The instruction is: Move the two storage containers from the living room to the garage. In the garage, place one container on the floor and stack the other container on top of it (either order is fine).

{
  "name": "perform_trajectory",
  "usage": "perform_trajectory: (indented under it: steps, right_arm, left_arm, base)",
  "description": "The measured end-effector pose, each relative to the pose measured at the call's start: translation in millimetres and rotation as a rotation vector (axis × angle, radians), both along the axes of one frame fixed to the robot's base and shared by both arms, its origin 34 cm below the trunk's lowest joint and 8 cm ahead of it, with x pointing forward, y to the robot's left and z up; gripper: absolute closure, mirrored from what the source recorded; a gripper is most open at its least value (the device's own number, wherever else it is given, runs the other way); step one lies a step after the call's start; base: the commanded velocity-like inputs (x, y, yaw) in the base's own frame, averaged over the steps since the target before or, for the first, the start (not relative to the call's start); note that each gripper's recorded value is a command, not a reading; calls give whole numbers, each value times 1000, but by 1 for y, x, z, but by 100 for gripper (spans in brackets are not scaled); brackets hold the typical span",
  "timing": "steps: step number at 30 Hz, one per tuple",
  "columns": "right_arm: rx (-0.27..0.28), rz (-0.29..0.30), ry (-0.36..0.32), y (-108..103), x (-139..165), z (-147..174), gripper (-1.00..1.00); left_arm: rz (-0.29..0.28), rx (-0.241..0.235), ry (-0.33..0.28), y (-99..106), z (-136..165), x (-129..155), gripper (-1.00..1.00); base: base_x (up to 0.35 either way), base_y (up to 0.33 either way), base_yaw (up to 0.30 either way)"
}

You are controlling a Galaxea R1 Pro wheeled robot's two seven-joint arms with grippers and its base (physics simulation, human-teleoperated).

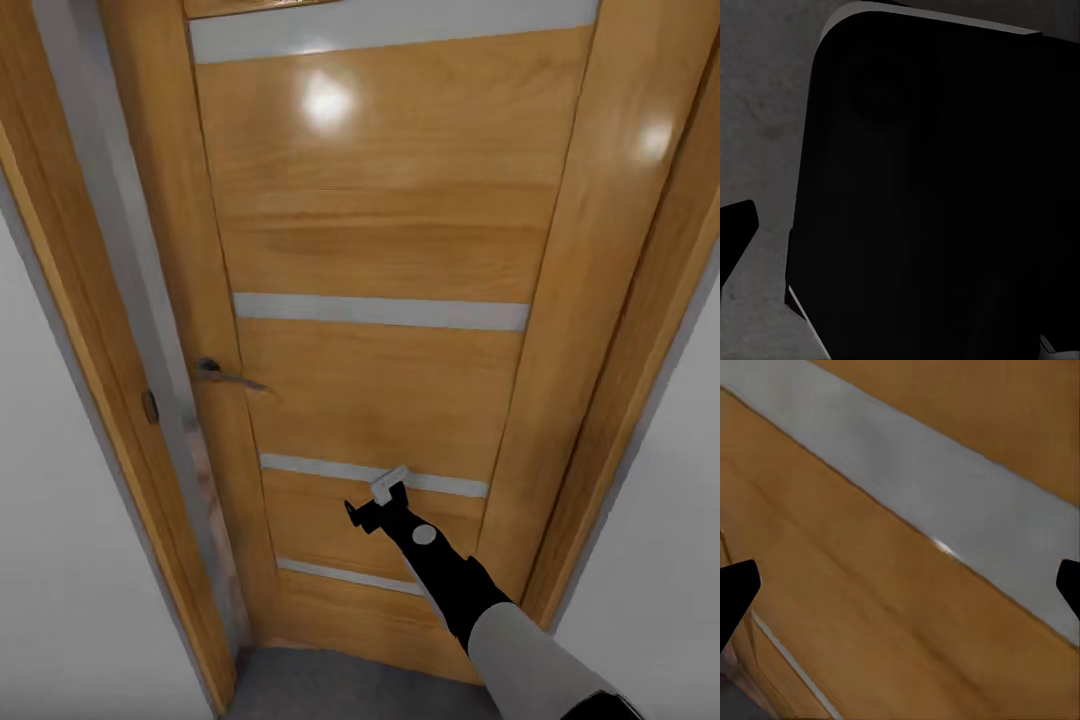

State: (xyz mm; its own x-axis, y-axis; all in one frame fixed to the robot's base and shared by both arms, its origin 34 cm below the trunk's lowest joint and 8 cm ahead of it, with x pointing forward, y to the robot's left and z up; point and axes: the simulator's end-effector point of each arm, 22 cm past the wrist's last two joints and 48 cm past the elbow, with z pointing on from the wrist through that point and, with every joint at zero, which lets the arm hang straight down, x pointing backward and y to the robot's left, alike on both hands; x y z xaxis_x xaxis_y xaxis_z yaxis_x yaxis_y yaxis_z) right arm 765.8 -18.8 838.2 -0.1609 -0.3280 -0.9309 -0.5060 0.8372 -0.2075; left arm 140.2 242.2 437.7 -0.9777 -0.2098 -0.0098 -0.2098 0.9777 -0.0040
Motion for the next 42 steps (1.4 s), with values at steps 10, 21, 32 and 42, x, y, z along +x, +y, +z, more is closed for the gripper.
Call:
perform_trajectory:
  steps: [10,21,32,42]
  right_arm:
    - [-5,8,-22,5,1,10,-100]
    - [-36,-89,-36,-15,14,15,-100]
    - [-86,-186,-31,-38,31,26,-100]
    - [-109,-284,-22,-60,63,53,-100]
  left_arm:
    - [0,-1,-1,-1,0,0,-100]
    - [0,-1,0,-1,0,0,-100]
    - [0,-1,-1,-1,0,0,-100]
    - [-1,-1,-1,-1,0,0,-100]
  base:
    - [312,0,0]
    - [282,0,0]
    - [279,0,0]
    - [54,0,0]
